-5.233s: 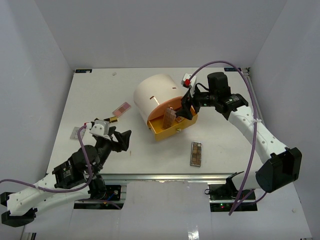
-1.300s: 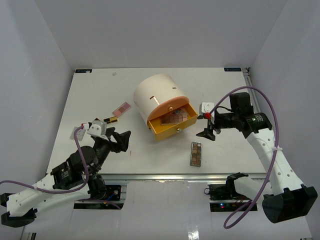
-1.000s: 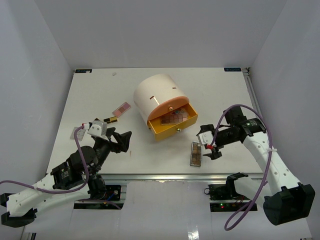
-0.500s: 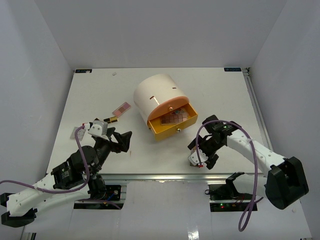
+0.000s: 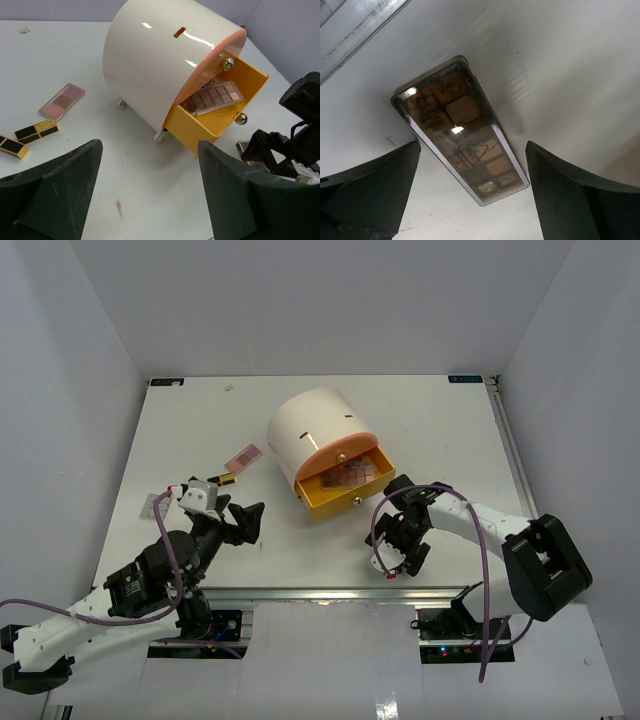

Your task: Organize the makeup

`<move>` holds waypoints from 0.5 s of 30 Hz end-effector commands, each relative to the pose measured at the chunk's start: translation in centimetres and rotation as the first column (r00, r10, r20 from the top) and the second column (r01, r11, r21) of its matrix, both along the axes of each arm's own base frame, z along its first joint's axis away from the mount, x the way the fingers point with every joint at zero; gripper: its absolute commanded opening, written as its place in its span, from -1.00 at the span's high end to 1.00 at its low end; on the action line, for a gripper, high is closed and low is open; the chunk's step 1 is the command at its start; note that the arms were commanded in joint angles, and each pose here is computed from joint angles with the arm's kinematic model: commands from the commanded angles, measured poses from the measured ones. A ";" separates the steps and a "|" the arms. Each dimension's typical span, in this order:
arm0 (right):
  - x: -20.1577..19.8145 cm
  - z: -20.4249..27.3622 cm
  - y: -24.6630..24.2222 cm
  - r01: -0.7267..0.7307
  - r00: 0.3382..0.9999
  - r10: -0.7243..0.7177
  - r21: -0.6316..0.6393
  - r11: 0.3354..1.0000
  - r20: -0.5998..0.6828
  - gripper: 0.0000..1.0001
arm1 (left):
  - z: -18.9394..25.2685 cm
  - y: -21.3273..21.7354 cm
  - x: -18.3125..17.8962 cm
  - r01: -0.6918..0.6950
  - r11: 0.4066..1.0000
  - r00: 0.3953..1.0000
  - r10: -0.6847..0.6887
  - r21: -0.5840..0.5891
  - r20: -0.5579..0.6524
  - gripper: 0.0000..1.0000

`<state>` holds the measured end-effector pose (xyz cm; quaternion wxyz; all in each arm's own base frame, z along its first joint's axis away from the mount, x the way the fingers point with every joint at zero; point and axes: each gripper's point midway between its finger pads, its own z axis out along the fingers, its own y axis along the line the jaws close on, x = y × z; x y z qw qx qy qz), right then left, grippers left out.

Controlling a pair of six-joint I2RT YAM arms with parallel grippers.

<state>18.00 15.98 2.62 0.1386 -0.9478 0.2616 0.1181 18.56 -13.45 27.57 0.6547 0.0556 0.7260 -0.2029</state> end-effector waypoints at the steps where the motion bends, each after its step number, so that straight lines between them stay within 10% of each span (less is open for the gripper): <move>1: -0.1 -0.1 0.8 -0.101 0.995 0.101 0.001 0.995 0.016 -0.87 | -0.1 0.1 0.0 -0.006 1.000 1.000 0.006 0.005 -0.005 -0.76; 8: -1.2 -1.0 1.0 -0.143 0.990 0.142 -0.050 0.988 -0.024 -1.00 | -0.1 0.1 0.0 -0.005 1.000 1.000 0.005 0.001 -0.004 -0.76; 15: -1.8 -1.6 1.1 -0.143 0.988 0.135 -0.090 0.986 -0.080 -0.66 | 0.1 0.2 -0.1 -0.003 1.000 1.000 0.003 -0.007 -0.001 -0.76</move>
